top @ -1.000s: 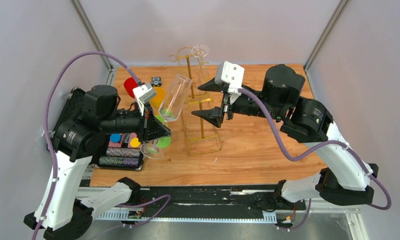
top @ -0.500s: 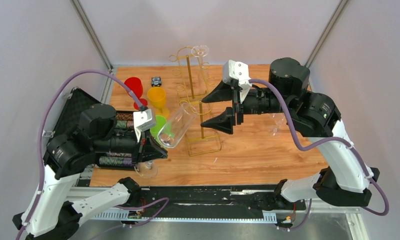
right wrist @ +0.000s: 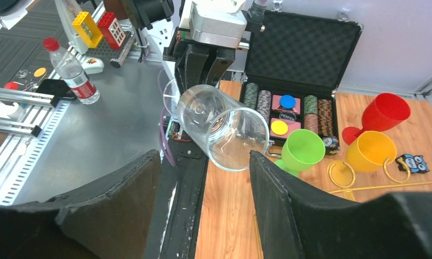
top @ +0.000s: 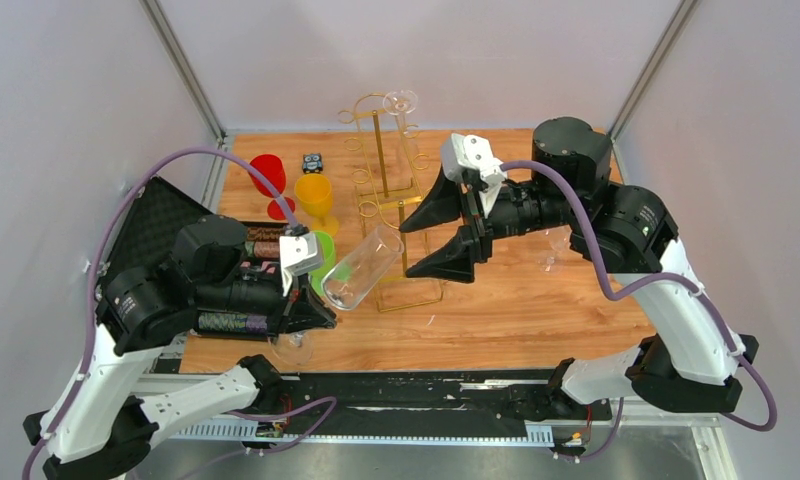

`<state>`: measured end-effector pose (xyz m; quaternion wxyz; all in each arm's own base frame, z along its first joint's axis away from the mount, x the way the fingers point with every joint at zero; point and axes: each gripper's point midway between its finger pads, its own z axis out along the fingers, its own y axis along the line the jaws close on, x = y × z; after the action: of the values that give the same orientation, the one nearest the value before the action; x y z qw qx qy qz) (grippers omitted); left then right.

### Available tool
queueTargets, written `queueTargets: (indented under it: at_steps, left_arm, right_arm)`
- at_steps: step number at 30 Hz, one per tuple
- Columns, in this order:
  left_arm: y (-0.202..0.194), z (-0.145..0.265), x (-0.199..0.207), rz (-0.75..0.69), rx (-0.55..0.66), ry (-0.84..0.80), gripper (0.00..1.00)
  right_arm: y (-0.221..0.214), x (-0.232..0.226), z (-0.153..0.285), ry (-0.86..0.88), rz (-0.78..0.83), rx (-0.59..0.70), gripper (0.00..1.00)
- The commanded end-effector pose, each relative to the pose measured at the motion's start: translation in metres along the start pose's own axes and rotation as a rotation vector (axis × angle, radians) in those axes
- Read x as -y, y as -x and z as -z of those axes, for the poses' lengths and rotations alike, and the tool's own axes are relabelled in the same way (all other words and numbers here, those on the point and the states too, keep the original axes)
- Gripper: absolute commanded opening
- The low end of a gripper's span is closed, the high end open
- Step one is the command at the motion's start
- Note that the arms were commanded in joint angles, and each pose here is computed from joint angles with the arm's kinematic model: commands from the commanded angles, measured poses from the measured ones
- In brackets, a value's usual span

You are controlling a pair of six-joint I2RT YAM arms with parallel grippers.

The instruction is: Take the wine glass off the wine glass rack

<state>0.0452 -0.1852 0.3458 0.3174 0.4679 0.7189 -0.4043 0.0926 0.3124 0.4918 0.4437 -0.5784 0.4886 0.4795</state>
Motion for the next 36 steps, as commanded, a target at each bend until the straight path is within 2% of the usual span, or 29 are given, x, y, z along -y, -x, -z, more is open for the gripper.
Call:
queueTargets:
  at_steps: [1,14,20,26,30,31,36]
  left_arm:
    - [0.013,-0.001,0.000,-0.054,0.039,0.000,0.00]
    - [0.015,-0.006,-0.005,-0.078,0.012,0.009,0.00]
    - [0.016,-0.005,-0.006,-0.083,0.014,0.015,0.00]
    - [0.016,-0.006,-0.008,-0.082,0.009,0.022,0.00]
    - [0.017,-0.007,-0.009,-0.083,0.009,0.027,0.00]
    - [0.017,-0.007,-0.009,-0.084,0.010,0.028,0.00]
    - [0.017,-0.008,-0.010,-0.085,0.008,0.030,0.02]
  right_arm:
    - [0.001,-0.010,0.000,0.055,-0.018,0.014,0.61]
    - [-0.014,-0.012,-0.017,0.157,-0.075,-0.015,0.46]
    - [-0.022,-0.012,-0.020,0.168,-0.099,-0.034,0.35]
    - [-0.026,-0.014,-0.022,0.184,-0.119,-0.044,0.12]
    - [-0.029,-0.015,-0.024,0.202,-0.133,-0.048,0.06]
    - [-0.030,-0.015,-0.025,0.206,-0.140,-0.052,0.01]
    - [-0.036,-0.017,-0.026,0.225,-0.156,-0.062,0.00]
